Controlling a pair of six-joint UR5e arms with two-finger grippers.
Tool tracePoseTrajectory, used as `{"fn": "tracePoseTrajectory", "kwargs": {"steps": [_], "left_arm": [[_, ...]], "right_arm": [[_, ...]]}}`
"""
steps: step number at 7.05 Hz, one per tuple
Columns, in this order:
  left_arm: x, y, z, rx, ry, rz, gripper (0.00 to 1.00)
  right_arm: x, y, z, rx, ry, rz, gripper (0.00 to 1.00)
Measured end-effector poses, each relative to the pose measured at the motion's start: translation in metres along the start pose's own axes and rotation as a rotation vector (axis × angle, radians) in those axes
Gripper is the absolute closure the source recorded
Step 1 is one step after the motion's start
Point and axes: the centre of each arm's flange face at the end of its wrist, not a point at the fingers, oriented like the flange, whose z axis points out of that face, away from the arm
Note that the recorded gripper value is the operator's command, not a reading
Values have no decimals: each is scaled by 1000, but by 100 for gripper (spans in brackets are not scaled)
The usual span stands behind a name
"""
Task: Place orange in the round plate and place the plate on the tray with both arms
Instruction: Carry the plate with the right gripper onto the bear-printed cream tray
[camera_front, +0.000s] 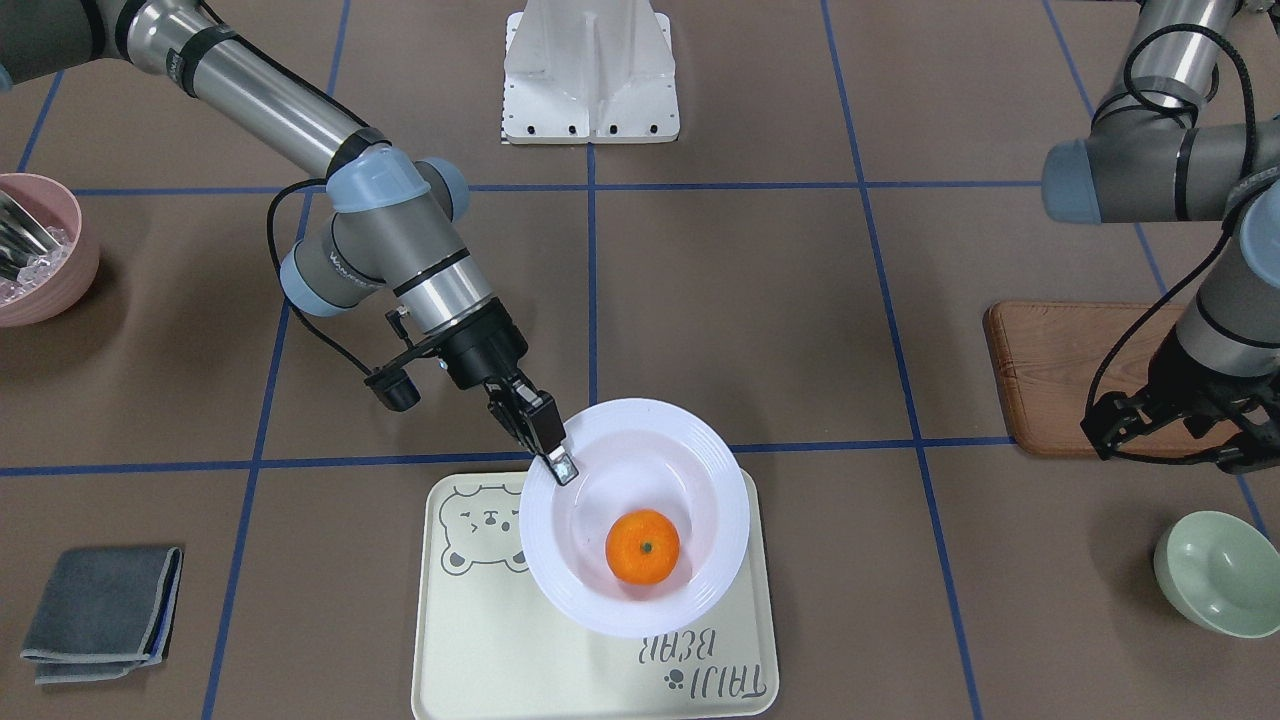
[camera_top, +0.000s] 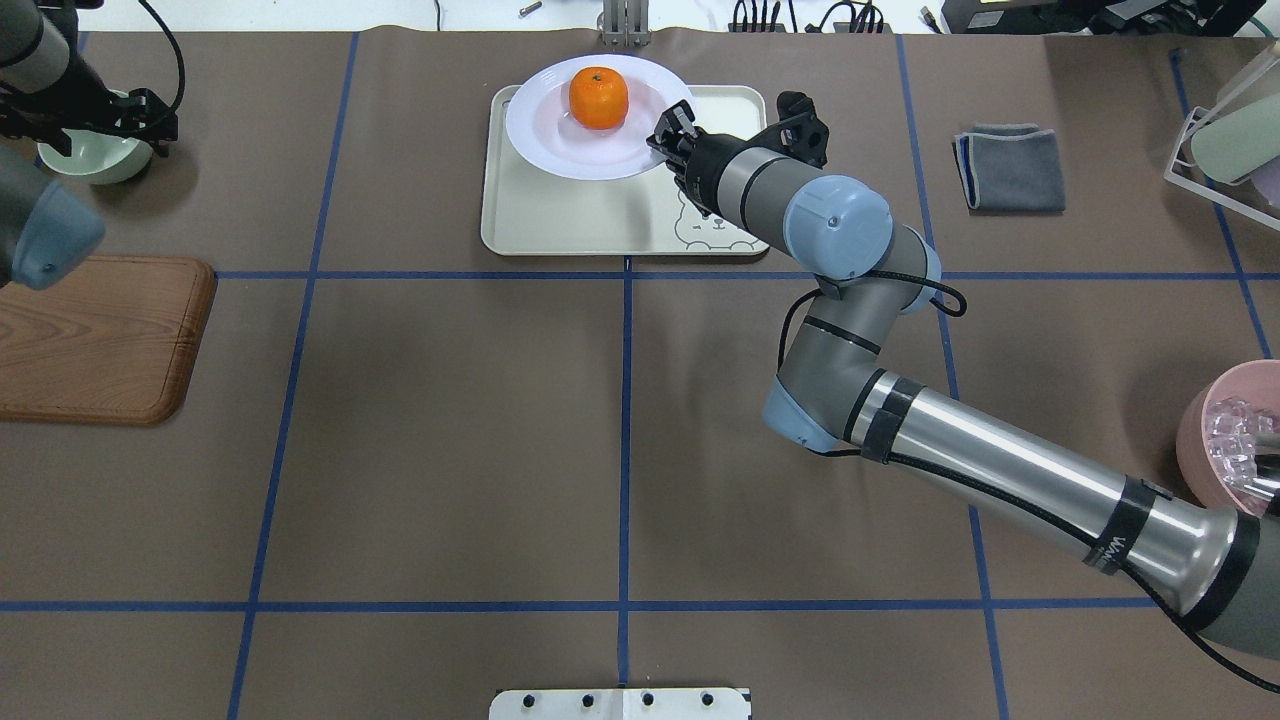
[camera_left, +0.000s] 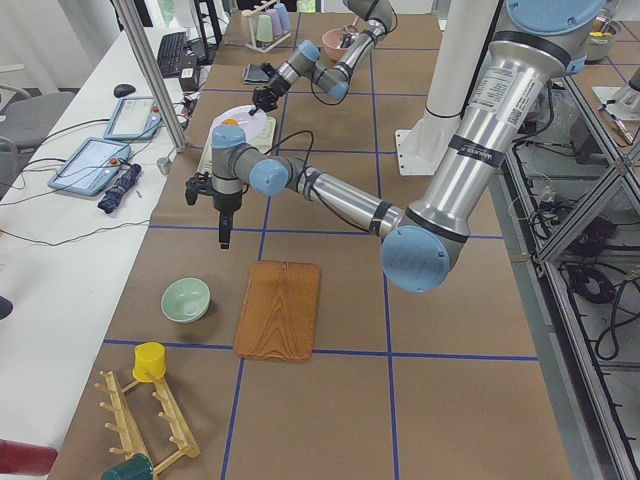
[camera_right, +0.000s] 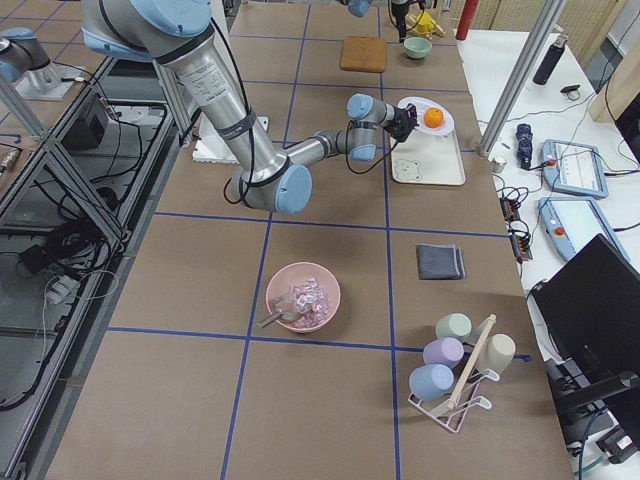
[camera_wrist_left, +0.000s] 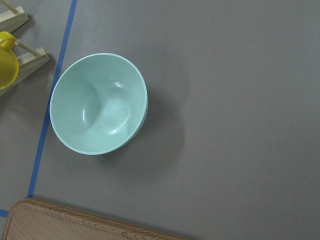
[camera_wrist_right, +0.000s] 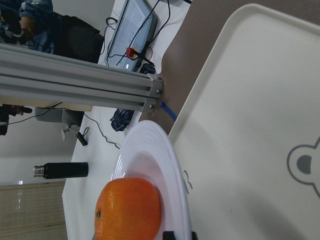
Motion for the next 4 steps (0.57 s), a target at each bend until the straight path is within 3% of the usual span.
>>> {"fn": "tracePoseTrajectory", "kwargs": {"steps": [2,4], "left_arm": [[4,-4,-2,3,2,-5,1],[7,-5,-3,5,4,-7,1]], "right_arm": [[18,-25,21,54,53,8,100],[29,-29,34,69,90,5,100]]}}
